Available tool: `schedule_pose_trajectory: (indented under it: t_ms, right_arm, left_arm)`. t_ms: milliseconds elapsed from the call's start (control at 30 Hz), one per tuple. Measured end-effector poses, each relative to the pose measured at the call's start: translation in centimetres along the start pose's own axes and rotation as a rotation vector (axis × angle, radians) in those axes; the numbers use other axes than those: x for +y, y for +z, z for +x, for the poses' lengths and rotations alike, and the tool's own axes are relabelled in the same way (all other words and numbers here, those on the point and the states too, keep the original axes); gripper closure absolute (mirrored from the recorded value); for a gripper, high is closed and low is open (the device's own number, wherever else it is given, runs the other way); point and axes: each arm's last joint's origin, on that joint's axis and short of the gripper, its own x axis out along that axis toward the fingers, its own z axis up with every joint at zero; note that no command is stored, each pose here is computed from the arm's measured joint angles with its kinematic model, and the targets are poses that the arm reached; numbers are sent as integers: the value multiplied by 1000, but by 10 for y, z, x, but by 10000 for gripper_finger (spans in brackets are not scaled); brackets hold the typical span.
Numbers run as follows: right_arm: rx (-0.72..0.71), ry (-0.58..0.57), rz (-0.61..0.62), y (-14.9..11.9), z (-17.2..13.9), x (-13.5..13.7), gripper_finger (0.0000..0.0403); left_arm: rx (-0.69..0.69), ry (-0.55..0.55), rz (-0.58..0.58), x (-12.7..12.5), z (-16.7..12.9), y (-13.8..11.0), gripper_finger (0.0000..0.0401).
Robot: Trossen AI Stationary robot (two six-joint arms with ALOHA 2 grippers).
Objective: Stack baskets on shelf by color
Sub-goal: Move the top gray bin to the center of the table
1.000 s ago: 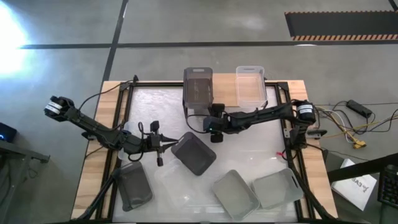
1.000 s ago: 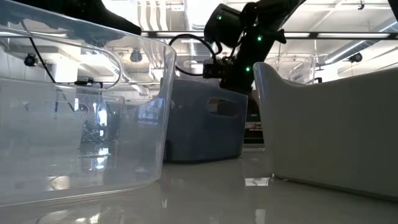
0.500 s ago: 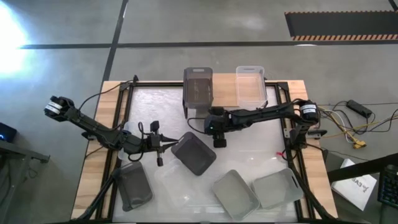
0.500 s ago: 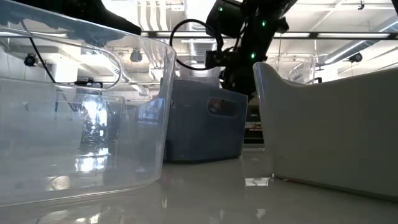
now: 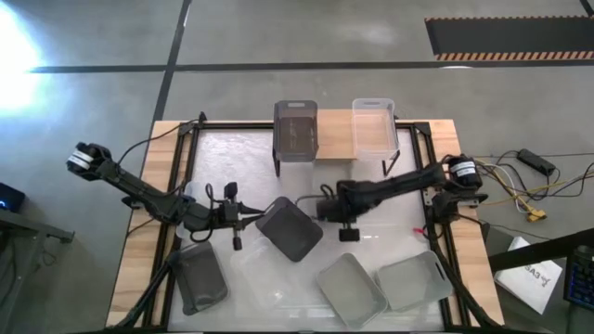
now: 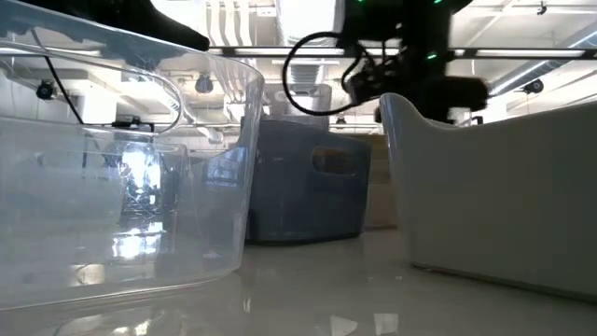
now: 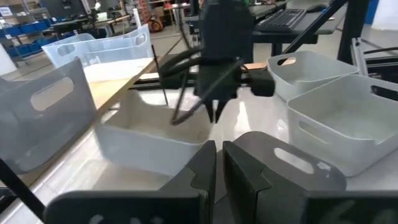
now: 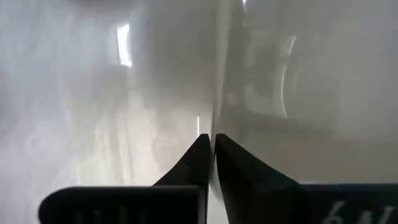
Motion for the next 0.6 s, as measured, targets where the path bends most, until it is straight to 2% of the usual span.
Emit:
schedule_pose_trajectory:
  t_ms: [300,467,600]
  right_arm:
    - [-41,22,8,-12,-15,57,390]
    - [-81,-55,-34,-16,-18,70,384]
    - [-115,-72,-35,-14,-26,71,348]
  left_arm:
    - [-10,-48,-27,-9,-5,1,389]
    - [-34,-74,-40,-13,-8,3,389]
    - [-29,-97,-86,-17,-11,2,389]
